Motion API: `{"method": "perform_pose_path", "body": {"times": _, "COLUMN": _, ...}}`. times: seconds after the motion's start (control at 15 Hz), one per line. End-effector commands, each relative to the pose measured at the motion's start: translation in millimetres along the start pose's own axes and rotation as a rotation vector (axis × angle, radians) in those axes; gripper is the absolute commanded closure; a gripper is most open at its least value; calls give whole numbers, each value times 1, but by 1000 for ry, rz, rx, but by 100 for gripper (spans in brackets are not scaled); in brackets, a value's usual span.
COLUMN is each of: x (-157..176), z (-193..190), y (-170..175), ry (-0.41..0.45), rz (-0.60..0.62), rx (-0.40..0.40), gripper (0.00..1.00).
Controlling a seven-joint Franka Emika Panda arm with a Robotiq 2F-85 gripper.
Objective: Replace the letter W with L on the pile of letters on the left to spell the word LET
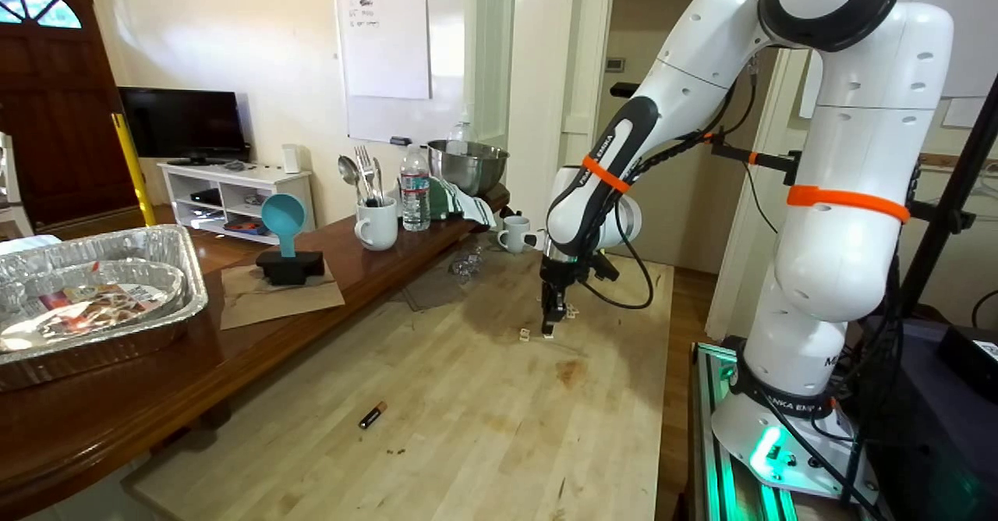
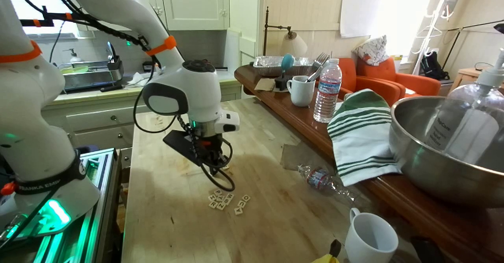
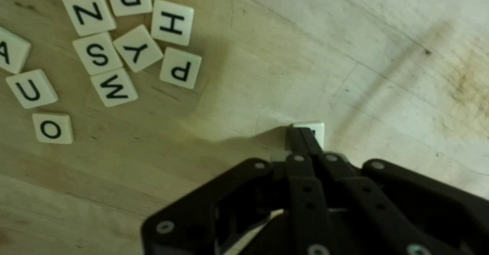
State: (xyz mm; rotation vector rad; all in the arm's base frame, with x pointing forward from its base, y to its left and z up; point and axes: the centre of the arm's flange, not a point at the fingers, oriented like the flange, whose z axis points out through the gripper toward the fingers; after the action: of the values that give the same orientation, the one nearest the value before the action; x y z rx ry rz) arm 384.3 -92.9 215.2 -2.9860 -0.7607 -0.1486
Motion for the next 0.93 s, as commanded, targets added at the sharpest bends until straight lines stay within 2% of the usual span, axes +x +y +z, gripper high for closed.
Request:
{"method": "perform_pose_path", "body": {"times": 0.0, "x": -19, "z": 7, "y": -37, "ry": -9, "rz": 12, "rx": 0, "gripper": 100}}
{"method": "perform_pose_path", "body": {"times": 0.87, "x": -5, "z": 11, "y": -68, "ry": -3, "rz": 108, "rx": -16, "gripper": 100}}
